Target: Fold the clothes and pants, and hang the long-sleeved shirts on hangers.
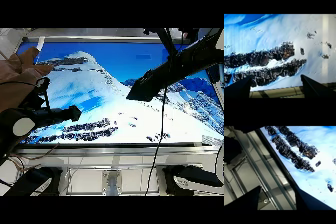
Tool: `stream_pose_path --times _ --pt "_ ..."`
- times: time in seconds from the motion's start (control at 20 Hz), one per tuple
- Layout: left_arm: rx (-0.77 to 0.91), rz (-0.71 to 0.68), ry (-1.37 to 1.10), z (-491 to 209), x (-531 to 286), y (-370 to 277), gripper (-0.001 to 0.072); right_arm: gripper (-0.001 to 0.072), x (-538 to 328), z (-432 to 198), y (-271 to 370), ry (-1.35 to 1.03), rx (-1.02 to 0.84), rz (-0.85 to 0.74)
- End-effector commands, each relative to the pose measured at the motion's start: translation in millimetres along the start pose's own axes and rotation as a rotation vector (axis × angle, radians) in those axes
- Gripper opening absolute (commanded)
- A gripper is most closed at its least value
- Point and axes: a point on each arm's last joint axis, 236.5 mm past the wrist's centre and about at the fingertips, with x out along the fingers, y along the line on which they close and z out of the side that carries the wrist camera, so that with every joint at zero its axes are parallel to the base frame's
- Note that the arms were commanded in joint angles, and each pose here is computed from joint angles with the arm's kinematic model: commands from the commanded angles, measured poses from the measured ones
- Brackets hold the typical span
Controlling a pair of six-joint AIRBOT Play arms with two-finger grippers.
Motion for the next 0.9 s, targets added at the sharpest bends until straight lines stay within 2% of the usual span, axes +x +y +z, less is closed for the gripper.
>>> stream_pose_path --times 0.0,0.45,0.65,0.75,0.85 --pt "0.001 -0.001 -0.004 0.5 0.5 0.1 0.0713 0.0488 0.0 -0.3 0.5 0.001 -0.001 0.001" --pt "0.110 0.128 -0.128 33.0 -2.4 27.9 0.0713 0.0489 0.2 0.1 -0.2 0.000 0.000 -0.002" --pt "0.193 0.171 -0.066 20.7 -3.9 37.9 0.0713 0.0488 -2.9 39.4 -5.8 -0.166 0.000 -0.025" --pt "0.271 0.252 -0.107 34.2 -8.5 54.0 0.0713 0.0488 -7.0 59.2 -7.1 -0.251 -0.001 -0.030" --pt "0.372 0.441 -0.220 69.5 -26.7 87.9 0.0701 0.0488 -5.5 60.9 -13.8 -0.253 0.004 -0.051"
